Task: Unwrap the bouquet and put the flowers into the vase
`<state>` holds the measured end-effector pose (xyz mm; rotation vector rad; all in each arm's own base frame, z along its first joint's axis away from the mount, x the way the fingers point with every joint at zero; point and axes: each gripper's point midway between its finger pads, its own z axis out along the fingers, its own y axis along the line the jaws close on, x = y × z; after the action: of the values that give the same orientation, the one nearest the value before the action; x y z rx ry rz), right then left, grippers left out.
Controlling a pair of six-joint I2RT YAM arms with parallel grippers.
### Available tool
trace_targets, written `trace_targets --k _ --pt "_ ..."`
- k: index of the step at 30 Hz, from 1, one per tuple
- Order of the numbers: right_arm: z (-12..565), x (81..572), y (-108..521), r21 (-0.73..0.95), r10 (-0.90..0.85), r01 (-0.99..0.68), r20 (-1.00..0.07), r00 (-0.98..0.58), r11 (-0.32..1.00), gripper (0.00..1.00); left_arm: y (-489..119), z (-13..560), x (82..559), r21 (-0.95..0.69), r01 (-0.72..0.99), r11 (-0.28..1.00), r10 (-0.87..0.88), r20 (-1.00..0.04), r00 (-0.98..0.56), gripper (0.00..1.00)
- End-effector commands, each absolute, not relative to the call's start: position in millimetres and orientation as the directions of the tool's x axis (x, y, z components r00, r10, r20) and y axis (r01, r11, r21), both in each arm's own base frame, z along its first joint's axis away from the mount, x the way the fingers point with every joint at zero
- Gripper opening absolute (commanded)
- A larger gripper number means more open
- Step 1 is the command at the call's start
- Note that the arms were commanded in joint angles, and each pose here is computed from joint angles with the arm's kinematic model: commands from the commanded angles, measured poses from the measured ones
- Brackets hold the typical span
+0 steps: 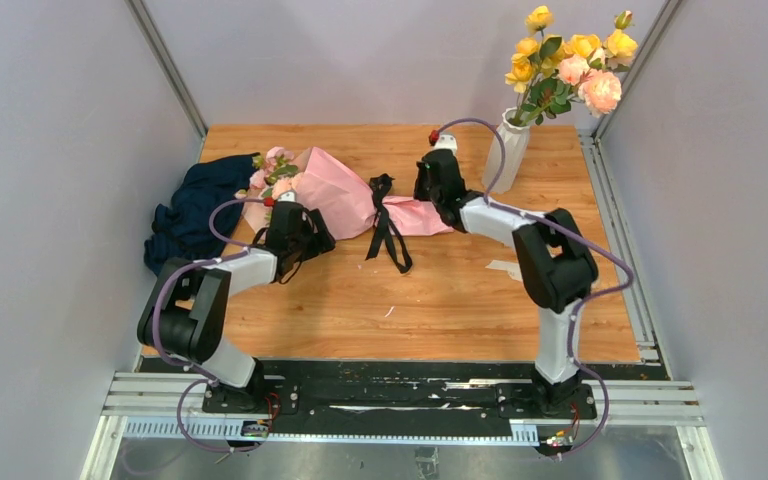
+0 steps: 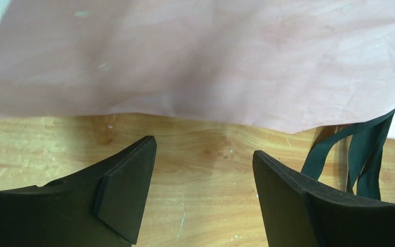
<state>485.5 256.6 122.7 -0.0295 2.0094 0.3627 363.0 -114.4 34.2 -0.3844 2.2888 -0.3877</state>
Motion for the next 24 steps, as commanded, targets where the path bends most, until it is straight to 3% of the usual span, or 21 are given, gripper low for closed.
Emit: trace_targets --k 1,5,9,24 --pt "93 530 252 0.216 0.084 -0.209 -0.86 -0.504 0.954 0.0 -109 28 351 -0.379 -0.19 0.906 -0.404 -0.635 -0.659 0.78" --pt "62 544 257 0.239 0.077 -0.225 -0.829 -0.554 0.945 0.0 -101 28 353 -0.341 -0.214 0.915 -0.394 -0.647 -0.653 0.79" --pt "43 521 263 0.287 0.094 -0.249 -0.808 -0.582 0.925 0.0 -94 34 369 -0.291 -0.24 0.926 -0.376 -0.667 -0.643 0.83" --pt "5 365 292 0.358 0.05 -0.311 -0.723 -0.689 0.88 0.0 -127 48 455 -0.304 -0.149 0.941 -0.324 -0.684 -0.653 0.83"
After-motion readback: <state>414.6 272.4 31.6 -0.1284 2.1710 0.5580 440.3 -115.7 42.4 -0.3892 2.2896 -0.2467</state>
